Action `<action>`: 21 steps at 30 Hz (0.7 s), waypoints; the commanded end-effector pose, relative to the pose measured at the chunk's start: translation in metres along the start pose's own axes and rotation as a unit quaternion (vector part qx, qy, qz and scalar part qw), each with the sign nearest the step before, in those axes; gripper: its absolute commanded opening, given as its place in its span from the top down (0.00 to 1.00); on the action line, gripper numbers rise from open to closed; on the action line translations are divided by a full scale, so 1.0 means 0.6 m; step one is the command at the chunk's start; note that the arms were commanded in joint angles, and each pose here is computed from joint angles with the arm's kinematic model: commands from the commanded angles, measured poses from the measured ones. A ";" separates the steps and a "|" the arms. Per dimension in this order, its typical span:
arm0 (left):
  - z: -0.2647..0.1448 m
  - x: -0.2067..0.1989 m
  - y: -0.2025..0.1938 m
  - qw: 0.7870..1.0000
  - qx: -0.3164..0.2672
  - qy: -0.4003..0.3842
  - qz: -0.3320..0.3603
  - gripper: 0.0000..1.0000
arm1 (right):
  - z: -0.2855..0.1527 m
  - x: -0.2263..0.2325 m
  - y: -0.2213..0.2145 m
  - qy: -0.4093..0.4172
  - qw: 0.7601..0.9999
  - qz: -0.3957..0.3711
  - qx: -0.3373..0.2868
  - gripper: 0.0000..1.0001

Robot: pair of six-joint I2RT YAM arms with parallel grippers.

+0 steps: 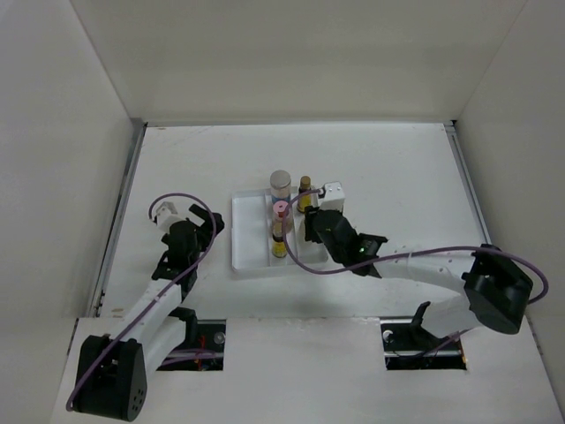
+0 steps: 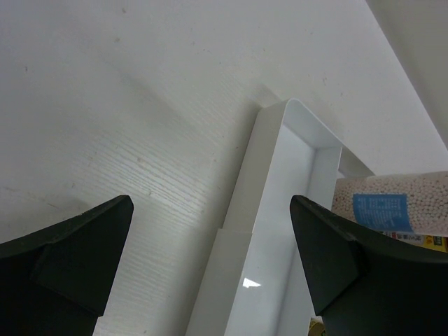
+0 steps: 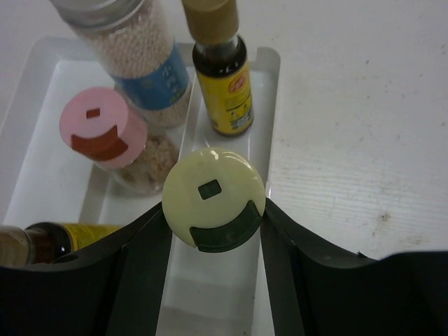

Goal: Organize the condiment bottles

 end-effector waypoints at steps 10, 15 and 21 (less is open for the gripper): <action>0.003 -0.010 0.023 1.000 -0.020 -0.001 0.000 0.00 | 0.012 0.029 -0.012 0.014 1.000 0.026 -0.005 0.25; 0.001 -0.012 0.031 1.000 -0.019 0.002 0.002 0.00 | -0.033 0.032 0.052 0.049 0.996 0.057 -0.051 0.06; 0.008 -0.022 0.028 1.000 -0.005 -0.005 0.005 0.00 | -0.055 -0.059 0.104 0.015 0.986 0.120 -0.117 0.00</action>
Point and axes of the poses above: each gripper's point midway between its finger pads, its own z axis out along the fingers, its own x axis along the line the jaws close on, y = z × x, the point moved 9 cm from there along -z, back along the fingers, and after that the axes turned 14 degrees about z, right-handed, at the moved point
